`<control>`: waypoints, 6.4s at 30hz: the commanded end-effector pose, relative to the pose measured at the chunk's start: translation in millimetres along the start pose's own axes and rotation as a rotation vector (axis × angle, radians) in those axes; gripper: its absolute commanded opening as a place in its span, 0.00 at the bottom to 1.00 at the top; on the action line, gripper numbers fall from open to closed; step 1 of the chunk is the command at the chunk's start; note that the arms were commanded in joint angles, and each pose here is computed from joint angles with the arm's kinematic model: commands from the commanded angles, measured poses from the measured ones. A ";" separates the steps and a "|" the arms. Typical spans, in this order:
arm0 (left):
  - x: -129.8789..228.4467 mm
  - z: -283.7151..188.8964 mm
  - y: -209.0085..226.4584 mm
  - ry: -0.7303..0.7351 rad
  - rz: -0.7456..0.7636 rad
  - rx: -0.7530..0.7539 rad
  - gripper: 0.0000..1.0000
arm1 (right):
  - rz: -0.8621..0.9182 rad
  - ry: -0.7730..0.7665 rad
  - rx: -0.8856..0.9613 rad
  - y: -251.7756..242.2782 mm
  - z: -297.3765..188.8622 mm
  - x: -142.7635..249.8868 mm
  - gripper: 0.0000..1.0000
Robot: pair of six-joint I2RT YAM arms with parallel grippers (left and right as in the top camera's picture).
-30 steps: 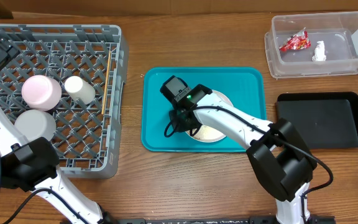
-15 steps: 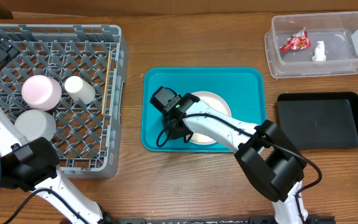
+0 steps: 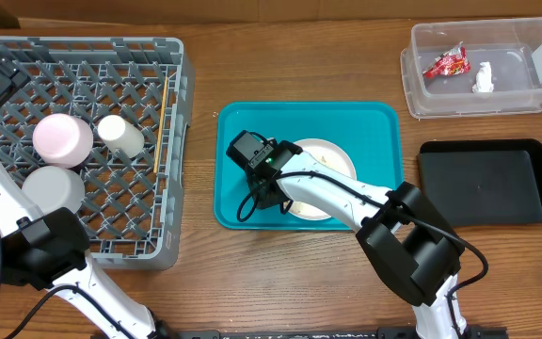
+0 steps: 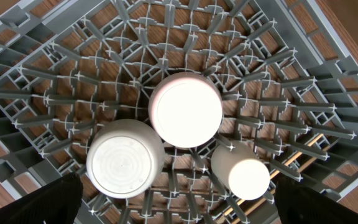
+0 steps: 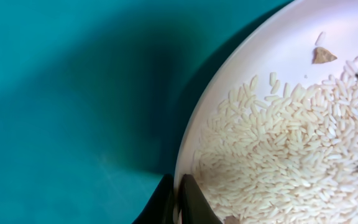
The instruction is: Sort waste into correct bins and load items into the dishwasher
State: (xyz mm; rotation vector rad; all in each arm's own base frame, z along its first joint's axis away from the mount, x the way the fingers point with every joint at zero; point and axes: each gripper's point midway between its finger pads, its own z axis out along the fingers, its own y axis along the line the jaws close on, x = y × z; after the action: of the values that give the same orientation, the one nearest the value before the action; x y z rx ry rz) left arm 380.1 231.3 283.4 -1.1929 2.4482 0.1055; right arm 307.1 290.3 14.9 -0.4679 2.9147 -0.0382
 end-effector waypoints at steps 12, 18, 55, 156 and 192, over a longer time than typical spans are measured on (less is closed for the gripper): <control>-0.7 3.0 1.1 0.000 -0.008 -0.016 1.00 | 0.050 -0.043 0.371 -94.7 -24.9 -22.7 0.04; -0.6 3.0 1.2 0.000 -0.008 -0.016 1.00 | 0.068 -0.020 0.445 -120.0 -28.7 -19.6 0.04; -0.7 3.0 1.1 0.000 -0.008 -0.016 1.00 | 0.897 -0.051 0.304 -335.7 -108.3 -38.4 0.04; -0.7 3.0 1.2 0.000 -0.008 -0.017 1.00 | 1.018 -0.530 -1.064 -446.0 -239.1 43.5 0.04; -0.7 3.0 1.1 0.000 -0.008 -0.016 1.00 | 0.412 -0.211 -0.141 -44.8 -140.4 -87.7 0.04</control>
State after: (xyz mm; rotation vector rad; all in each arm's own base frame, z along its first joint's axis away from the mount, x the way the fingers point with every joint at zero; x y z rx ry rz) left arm 380.1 231.3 283.4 -1.1929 2.4482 0.1055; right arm 356.8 288.1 188.3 -0.1634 2.8232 0.5780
